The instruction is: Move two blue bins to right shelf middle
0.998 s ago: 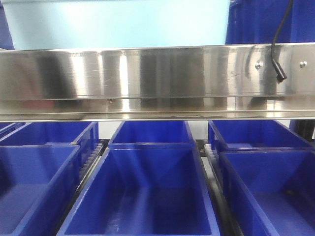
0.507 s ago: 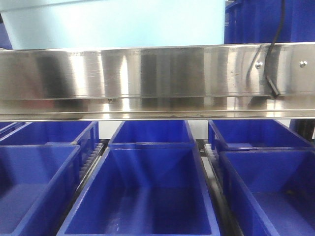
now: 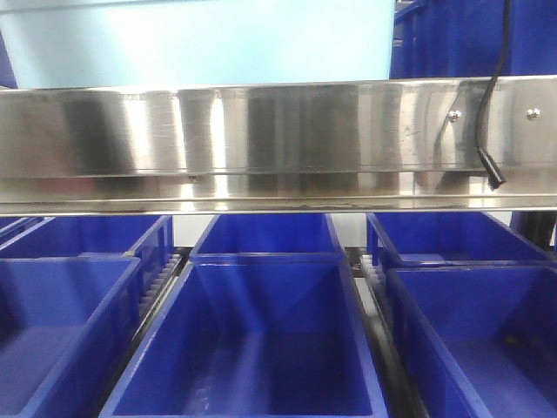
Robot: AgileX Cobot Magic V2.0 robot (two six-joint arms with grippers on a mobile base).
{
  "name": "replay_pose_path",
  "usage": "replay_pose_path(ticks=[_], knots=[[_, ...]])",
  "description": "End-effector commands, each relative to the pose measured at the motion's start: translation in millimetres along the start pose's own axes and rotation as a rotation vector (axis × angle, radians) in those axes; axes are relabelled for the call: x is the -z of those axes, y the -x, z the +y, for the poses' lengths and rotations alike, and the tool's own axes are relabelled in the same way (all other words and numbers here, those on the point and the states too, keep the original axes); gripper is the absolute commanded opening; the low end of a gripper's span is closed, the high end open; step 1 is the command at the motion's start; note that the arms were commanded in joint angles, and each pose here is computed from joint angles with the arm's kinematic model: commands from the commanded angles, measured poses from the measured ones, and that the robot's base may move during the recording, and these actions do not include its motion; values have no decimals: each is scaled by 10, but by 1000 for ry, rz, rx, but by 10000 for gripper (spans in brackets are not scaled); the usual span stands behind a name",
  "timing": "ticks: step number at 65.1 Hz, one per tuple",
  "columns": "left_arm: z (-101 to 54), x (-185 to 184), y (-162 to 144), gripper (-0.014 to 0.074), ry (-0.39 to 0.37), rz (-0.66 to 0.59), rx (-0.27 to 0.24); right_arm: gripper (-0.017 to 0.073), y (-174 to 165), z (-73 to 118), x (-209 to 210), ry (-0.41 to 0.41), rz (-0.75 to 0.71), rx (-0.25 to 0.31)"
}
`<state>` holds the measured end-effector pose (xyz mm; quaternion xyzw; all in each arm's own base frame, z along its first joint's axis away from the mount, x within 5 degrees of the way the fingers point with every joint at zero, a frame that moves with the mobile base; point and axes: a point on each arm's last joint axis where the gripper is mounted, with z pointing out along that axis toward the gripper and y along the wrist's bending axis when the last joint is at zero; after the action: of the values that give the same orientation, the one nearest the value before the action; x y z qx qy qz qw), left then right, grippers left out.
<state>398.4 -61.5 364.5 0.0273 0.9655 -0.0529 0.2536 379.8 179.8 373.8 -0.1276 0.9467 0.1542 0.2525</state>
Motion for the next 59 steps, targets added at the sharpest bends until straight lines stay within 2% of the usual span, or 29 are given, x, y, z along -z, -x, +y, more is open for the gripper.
replay_pose_path(ticks=[1,19,43,50,59], knots=[[-8,-38,-33,-111,-24,37,-14,-154,-58,10,-77,10,53,18],[-24,200,-33,-111,-34,-20,-15,-154,-28,46,200,11,-32,32],[-76,1123,58,-111,-66,-350,-23,-154,196,202,1059,42,-332,77],[-96,1510,98,-111,-79,-500,-28,-154,274,265,1409,59,-462,96],[-107,1727,133,-111,-89,-626,-29,-154,324,290,1659,53,-576,111]])
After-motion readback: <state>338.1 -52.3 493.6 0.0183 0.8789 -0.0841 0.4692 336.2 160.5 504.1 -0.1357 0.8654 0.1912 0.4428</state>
